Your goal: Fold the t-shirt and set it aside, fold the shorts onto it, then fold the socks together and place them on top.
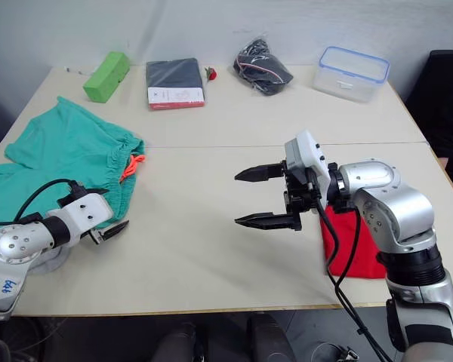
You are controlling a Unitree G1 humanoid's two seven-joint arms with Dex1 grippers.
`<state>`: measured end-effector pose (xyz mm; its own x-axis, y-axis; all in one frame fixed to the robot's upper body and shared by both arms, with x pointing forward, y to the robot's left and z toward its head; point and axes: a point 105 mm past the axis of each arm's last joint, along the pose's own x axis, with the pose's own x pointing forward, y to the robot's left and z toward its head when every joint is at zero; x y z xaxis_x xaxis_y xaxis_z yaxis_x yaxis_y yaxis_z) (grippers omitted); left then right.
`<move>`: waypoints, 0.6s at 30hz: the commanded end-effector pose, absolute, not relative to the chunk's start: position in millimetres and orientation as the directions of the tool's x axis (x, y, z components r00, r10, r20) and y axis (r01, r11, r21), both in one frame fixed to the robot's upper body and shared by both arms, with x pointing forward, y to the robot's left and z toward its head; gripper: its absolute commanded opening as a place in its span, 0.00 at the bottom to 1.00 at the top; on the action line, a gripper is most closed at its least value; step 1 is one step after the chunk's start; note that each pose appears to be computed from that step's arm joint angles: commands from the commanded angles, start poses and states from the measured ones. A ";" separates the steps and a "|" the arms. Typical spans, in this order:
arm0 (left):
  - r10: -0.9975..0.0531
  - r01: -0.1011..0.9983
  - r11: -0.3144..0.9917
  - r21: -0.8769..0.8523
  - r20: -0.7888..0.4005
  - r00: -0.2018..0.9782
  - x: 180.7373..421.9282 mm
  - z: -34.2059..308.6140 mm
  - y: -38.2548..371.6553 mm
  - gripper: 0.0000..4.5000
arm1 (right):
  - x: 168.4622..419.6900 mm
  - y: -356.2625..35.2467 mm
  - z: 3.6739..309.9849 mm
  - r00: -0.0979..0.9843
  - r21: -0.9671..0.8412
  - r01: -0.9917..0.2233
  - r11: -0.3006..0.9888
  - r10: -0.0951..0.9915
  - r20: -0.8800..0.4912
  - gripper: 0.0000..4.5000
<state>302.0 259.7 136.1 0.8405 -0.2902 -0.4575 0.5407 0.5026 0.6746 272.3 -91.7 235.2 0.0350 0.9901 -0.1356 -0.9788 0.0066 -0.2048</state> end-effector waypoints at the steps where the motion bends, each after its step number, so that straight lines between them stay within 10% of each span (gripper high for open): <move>1: -0.288 0.604 0.535 0.590 -0.545 0.787 296.8 120.5 263.8 0.74 | 268.8 -95.4 247.4 0.065 -0.252 -0.967 0.035 0.992 -0.112 1.00; 11: -0.274 0.575 0.585 0.572 -0.527 0.804 310.8 123.0 271.1 0.03 | 268.6 -95.8 247.6 0.103 -0.267 -0.961 0.071 0.989 -0.108 1.00; 18: -0.448 0.661 0.423 0.619 -0.491 0.747 362.0 145.5 221.7 0.01 | 266.9 -98.7 243.5 0.133 -0.270 -0.958 0.094 0.983 -0.127 1.00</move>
